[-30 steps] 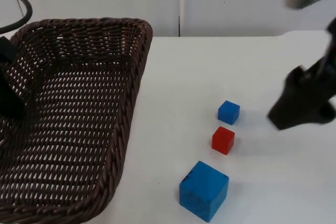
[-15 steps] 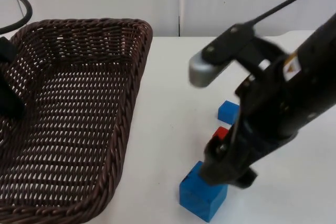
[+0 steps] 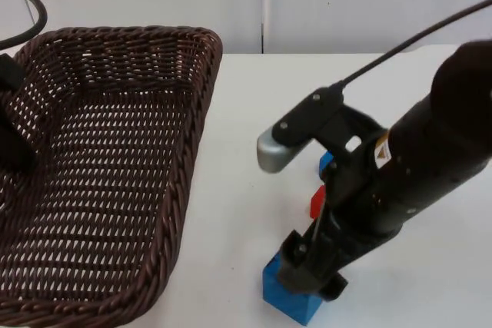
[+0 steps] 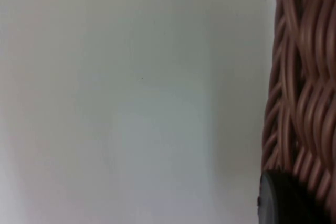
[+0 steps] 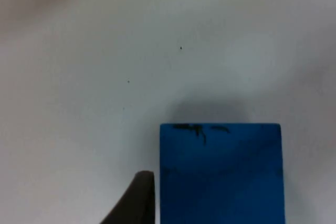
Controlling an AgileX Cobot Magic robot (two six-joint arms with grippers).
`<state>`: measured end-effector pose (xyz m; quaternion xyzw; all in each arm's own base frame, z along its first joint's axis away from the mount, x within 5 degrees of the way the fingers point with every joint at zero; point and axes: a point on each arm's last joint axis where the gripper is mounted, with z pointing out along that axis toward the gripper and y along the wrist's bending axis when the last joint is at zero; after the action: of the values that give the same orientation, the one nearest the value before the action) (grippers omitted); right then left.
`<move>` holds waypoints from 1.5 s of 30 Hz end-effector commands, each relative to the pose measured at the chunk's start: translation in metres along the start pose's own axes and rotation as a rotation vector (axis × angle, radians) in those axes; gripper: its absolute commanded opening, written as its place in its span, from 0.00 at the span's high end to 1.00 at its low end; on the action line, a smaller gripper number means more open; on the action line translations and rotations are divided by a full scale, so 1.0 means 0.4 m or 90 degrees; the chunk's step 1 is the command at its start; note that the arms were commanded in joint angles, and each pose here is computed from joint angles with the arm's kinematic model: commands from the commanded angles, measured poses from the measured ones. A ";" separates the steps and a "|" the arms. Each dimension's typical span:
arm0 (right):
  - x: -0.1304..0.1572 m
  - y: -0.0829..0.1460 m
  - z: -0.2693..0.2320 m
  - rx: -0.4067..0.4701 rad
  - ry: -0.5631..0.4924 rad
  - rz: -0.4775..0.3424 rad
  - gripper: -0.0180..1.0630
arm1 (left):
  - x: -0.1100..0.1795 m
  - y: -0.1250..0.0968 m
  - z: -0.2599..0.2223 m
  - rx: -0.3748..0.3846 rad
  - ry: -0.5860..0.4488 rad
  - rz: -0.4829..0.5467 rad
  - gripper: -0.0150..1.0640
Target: Pick up the basket with the left hand and place the largest block into the basket with the right hand.
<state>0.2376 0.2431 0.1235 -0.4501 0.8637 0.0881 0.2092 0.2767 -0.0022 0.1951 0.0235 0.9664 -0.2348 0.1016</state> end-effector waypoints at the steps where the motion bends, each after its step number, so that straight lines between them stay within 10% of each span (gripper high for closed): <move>1: -0.007 0.003 0.006 0.002 -0.011 -0.006 0.02 | 0.003 -0.009 -0.008 0.009 -0.004 -0.003 0.99; 21: 0.022 0.051 0.099 -0.010 0.020 -0.035 0.07 | 0.002 -0.008 -0.008 0.007 -0.007 -0.006 0.99; 26: 0.020 0.051 0.095 -0.010 0.016 -0.034 0.30 | 0.002 -0.008 -0.008 0.007 -0.007 -0.006 0.99; 34: 0.016 0.054 0.059 -0.020 0.036 -0.019 0.98 | 0.002 -0.008 -0.008 0.007 -0.007 -0.006 0.99; 45: -0.012 0.060 -0.099 -0.039 0.029 -0.029 0.98 | 0.002 -0.008 -0.008 0.007 -0.007 -0.006 0.99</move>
<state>0.2117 0.2471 0.1523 -0.4709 0.8588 0.0986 0.1763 0.2767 -0.0019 0.1949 0.0237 0.9669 -0.2330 0.1015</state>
